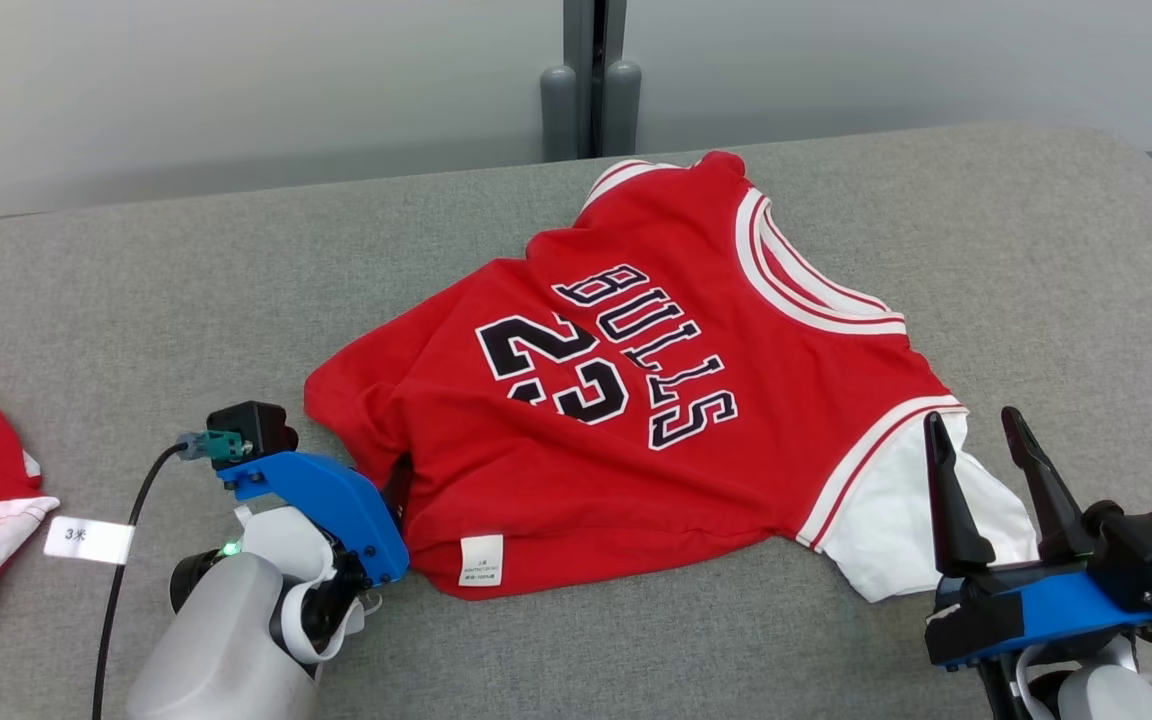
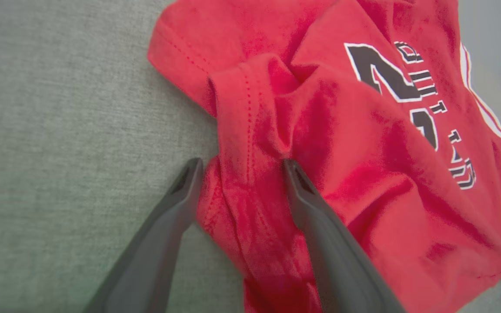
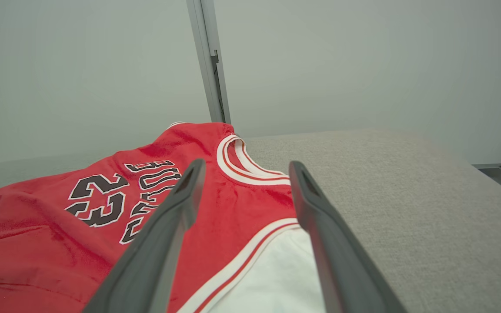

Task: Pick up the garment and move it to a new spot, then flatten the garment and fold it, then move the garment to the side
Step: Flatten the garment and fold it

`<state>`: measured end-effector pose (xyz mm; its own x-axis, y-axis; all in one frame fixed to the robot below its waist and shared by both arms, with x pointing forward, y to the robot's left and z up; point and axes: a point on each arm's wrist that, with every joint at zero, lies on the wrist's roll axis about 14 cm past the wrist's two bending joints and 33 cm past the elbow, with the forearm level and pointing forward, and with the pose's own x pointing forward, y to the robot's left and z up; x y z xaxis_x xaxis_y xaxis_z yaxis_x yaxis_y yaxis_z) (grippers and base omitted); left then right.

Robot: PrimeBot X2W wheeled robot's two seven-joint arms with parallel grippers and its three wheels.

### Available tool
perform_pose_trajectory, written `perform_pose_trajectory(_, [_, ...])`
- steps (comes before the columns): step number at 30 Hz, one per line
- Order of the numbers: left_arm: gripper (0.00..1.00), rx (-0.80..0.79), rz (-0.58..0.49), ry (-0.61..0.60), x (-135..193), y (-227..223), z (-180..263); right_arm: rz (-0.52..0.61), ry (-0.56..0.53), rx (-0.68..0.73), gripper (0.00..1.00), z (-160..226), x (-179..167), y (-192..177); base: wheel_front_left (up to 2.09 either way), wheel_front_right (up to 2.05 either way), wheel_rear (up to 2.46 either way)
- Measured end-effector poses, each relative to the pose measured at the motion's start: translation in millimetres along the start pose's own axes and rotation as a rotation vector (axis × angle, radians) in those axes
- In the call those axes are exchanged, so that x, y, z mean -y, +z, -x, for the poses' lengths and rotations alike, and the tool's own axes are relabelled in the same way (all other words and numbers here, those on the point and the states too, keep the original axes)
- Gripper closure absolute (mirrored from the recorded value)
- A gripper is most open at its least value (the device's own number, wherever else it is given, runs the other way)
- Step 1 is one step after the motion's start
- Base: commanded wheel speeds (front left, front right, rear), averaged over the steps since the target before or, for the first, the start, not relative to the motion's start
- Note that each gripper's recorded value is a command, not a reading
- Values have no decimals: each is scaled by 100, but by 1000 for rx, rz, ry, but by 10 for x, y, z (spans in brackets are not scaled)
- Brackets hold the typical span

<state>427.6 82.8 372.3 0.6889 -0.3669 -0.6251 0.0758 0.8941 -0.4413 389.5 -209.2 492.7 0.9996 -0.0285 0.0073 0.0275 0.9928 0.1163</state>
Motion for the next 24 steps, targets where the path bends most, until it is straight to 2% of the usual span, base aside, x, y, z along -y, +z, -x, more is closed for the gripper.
perform_pose_trajectory(7, [0,-152,-16,23,-3,-203,-158,0,-17,-13,0,-15,58,-58,0,0,0])
perform_pose_trajectory(8, [20,-173,-26,13,20,-225,-169,0,-18,-10,0,-25,60,-51,0,0,0])
perform_pose_trajectory(9, [82,-181,-40,1,47,-223,-179,1,-18,-10,0,-28,63,-52,0,0,0])
perform_pose_trajectory(10, [100,-177,-50,-8,62,-219,-186,1,-20,-13,0,-27,67,-61,0,0,0])
perform_pose_trajectory(14, [100,-48,-92,-33,132,-27,-217,1,-21,-16,0,-30,73,-78,0,0,0])
perform_pose_trajectory(19, [100,267,-225,-56,285,690,-148,5,-13,-13,0,-37,49,-69,0,0,0])
perform_pose_trajectory(24, [100,458,-332,-60,386,1139,-45,3,0,-13,0,-53,4,-65,0,0,0])
